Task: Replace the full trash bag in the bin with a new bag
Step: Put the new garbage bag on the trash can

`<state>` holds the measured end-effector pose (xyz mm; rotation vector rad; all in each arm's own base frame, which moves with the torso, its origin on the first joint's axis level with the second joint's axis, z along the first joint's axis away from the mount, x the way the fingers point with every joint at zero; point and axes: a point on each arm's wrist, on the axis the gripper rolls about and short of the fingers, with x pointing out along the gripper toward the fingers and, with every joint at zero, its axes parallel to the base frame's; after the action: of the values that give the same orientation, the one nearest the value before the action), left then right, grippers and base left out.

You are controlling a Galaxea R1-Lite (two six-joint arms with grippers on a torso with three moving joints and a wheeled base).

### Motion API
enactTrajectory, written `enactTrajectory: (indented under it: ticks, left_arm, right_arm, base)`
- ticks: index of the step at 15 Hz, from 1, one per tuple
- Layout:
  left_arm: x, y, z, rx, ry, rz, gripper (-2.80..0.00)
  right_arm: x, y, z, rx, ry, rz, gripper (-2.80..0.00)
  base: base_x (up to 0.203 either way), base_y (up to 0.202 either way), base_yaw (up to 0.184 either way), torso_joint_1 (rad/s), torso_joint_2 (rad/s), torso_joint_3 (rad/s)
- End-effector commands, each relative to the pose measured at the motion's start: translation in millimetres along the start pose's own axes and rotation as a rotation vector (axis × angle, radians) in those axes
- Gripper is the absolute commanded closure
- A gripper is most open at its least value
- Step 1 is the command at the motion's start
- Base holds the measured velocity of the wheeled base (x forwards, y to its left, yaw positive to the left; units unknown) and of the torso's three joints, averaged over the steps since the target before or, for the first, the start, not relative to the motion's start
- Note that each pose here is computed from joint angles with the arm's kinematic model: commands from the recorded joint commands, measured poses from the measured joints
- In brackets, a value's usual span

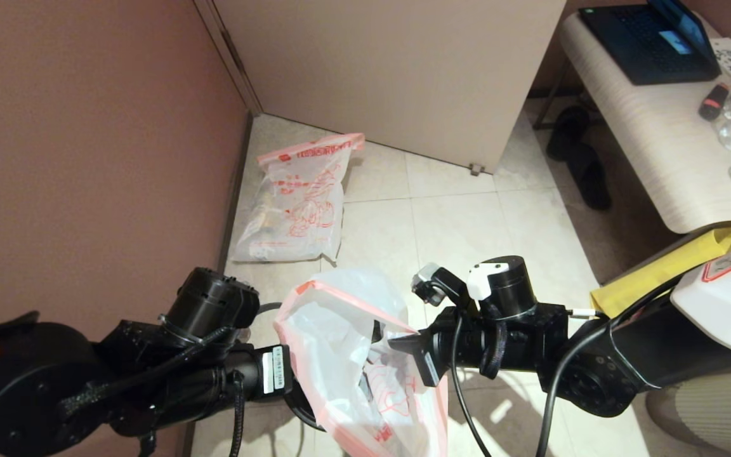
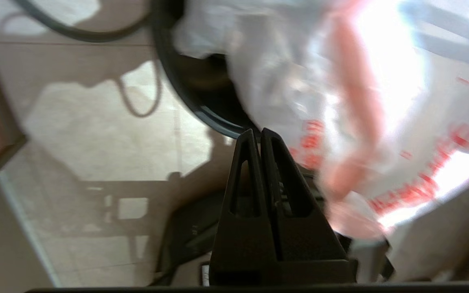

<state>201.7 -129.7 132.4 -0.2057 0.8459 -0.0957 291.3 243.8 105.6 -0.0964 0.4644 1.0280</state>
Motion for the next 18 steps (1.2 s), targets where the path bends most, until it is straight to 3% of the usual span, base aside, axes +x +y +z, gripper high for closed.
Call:
enactTrajectory:
  ticks: [1, 3, 4, 11, 15, 18]
  left_arm:
    - [-8.8, -9.7, 0.0, 0.005, -0.019, -0.047, 0.0]
    - [-19.3, -16.0, -3.8, 0.022, -0.028, -0.089, 0.0]
    - [-21.7, -17.1, -6.1, 0.006, -0.023, -0.095, -2.8]
    - [-40.3, -18.4, -22.7, 0.023, -0.012, -0.153, -2.8]
    - [6.5, -32.0, -34.2, 0.064, 0.081, -0.075, -2.8]
    - [39.5, -41.9, -36.2, 0.081, 0.058, -0.082, -2.8]
  right_arm:
    - [0.6, 0.7, 0.4, -0.001, -0.004, 0.003, 0.0]
    - [0.4, -0.5, 2.1, -0.001, -0.01, 0.0, 0.0]
    - [-0.3, -2.5, 2.5, 0.001, -0.012, -0.005, 0.0]
    - [-2.2, -8.2, 4.9, 0.033, -0.023, -0.019, 0.0]
    - [-5.9, -5.8, 9.2, 0.037, -0.037, -0.016, 0.0]
    - [-10.5, -5.0, 14.0, 0.039, -0.052, -0.017, 0.0]
  base:
    - [0.0, 0.0, 0.0, 0.0, 0.0, 0.0]
    - [0.0, 0.0, 0.0, 0.0, 0.0, 0.0]
    - [0.0, 0.0, 0.0, 0.0, 0.0, 0.0]
    - [0.0, 0.0, 0.0, 0.0, 0.0, 0.0]
    - [0.0, 0.0, 0.0, 0.0, 0.0, 0.0]
    - [0.0, 0.0, 0.0, 0.0, 0.0, 0.0]
